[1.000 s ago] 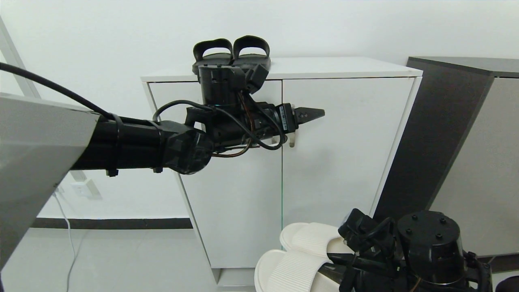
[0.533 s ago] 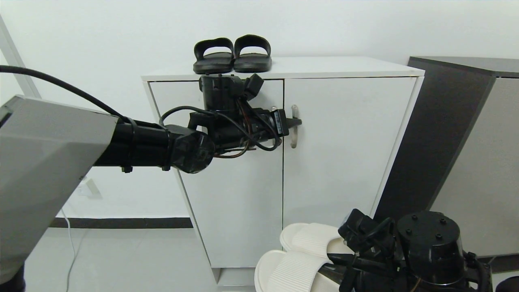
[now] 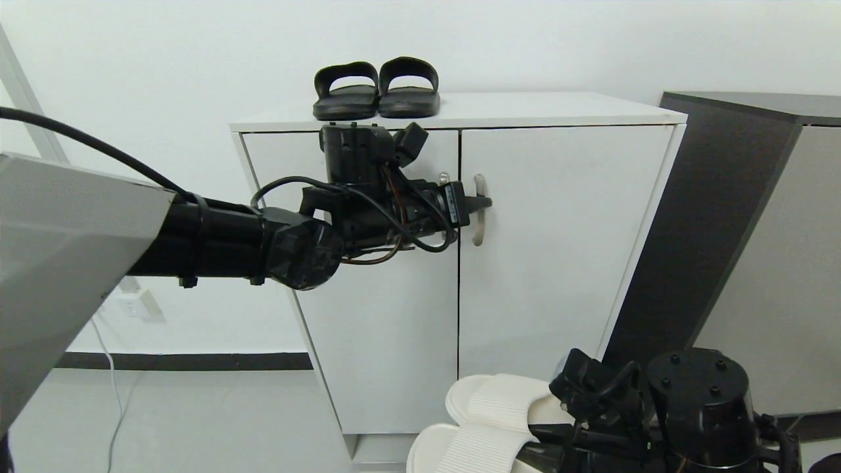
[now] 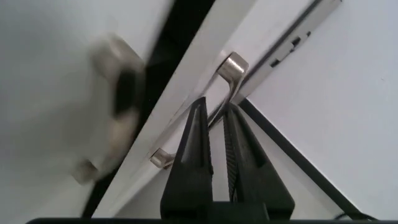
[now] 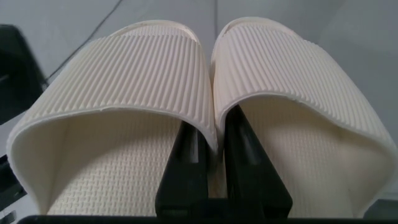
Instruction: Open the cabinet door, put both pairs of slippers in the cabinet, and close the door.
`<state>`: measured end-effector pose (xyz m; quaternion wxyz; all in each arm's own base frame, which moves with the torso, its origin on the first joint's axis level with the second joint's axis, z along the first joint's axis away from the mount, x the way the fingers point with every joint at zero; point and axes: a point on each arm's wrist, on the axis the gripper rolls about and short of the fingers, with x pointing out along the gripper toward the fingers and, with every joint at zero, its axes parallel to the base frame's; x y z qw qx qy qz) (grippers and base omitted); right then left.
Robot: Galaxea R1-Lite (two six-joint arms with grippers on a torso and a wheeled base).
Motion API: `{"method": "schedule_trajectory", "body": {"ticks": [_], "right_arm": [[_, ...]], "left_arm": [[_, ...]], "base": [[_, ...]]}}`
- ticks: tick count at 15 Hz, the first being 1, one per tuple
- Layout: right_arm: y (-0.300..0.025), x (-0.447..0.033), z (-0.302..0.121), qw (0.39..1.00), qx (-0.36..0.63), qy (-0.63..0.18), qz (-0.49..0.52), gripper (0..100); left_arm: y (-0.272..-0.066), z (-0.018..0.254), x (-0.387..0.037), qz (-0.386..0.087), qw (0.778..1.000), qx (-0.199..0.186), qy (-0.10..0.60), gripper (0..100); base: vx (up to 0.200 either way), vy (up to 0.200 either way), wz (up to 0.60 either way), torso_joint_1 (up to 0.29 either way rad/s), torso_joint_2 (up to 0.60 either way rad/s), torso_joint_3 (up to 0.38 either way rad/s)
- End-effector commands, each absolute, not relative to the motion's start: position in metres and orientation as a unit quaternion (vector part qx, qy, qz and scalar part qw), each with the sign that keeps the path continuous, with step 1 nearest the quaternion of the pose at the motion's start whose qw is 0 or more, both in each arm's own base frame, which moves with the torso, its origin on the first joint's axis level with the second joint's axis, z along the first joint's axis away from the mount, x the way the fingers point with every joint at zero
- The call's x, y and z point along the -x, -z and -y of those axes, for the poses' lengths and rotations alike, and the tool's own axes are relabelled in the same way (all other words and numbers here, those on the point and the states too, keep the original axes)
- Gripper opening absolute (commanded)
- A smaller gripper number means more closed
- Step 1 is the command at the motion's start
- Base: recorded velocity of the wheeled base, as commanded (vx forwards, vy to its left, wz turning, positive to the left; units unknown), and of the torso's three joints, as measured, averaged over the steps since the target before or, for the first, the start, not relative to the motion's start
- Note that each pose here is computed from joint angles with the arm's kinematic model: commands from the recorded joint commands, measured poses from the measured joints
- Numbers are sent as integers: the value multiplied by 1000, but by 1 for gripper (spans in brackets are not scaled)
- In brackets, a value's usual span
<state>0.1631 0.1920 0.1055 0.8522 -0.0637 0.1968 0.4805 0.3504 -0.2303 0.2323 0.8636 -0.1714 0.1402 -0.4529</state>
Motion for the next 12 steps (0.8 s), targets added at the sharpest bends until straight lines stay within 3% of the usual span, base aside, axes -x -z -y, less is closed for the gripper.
{"method": "schedule_trajectory", "body": {"ticks": [1, 7, 12], "right_arm": [[-105, -157, -189, 846, 61, -495, -190, 0], [-104, -147, -190, 836, 61, -516, -176, 0], [-104, -147, -190, 836, 60, -517, -175, 0]], "left_arm": [[-238, 229, -329, -142, 858, 169, 464, 0], [-246, 222, -288, -132, 848, 166, 486, 0], [-254, 189, -249, -131, 851, 165, 480, 0]], "base": [[0, 0, 0, 0, 0, 0], [0, 0, 0, 0, 0, 0], [0, 0, 0, 0, 0, 0]]}}
